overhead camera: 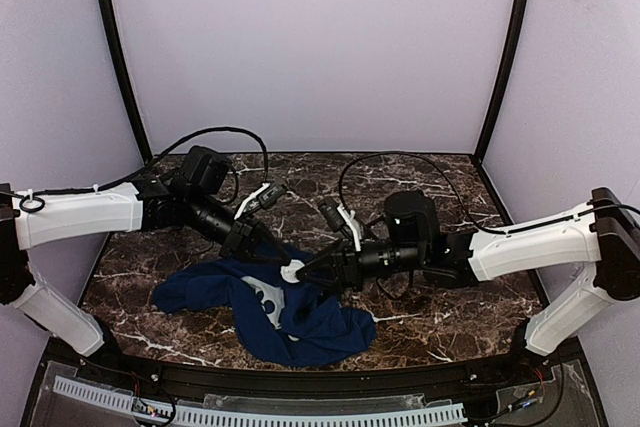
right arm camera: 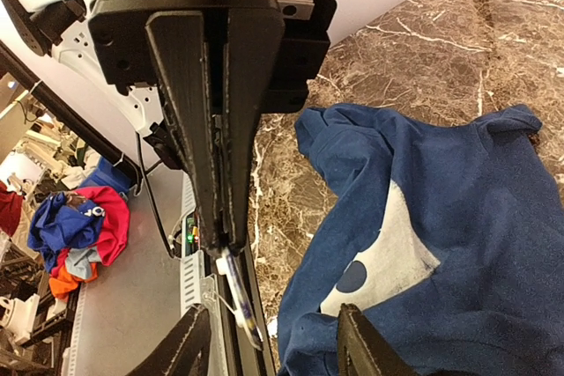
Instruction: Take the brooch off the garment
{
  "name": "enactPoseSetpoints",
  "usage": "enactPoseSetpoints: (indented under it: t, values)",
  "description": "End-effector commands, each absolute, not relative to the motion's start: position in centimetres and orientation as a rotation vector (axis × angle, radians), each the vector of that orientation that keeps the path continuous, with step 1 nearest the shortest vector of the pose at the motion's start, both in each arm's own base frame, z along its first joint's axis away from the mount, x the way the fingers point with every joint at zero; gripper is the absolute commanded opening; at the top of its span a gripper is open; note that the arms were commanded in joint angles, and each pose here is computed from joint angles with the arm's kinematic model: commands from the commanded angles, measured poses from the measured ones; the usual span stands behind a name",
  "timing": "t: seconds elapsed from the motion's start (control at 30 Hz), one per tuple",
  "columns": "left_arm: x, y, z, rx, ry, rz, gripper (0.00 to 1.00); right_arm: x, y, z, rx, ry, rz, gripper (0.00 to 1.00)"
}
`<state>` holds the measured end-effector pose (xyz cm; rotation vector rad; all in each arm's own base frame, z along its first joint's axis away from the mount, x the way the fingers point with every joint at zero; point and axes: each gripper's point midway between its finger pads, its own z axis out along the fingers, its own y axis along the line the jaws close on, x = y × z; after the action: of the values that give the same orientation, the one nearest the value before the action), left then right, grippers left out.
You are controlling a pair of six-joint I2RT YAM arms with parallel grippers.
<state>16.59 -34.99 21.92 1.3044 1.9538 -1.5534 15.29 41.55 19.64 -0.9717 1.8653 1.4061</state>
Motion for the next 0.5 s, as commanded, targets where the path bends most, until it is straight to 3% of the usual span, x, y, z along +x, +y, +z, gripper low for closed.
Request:
enactPoseSetpoints:
  t: [0.0,0.47]
  values:
    - [16.16,-35.11,22.29,1.327,1.931,-1.580,0.01,15.64,42.34,21.49,-0.977,1.788,1.439,0.47]
    - [16.07,-35.28,22.08,1.325,1.933,-1.599,0.01,15.80,42.57,20.75,-0.983,1.809,1.429,0.39]
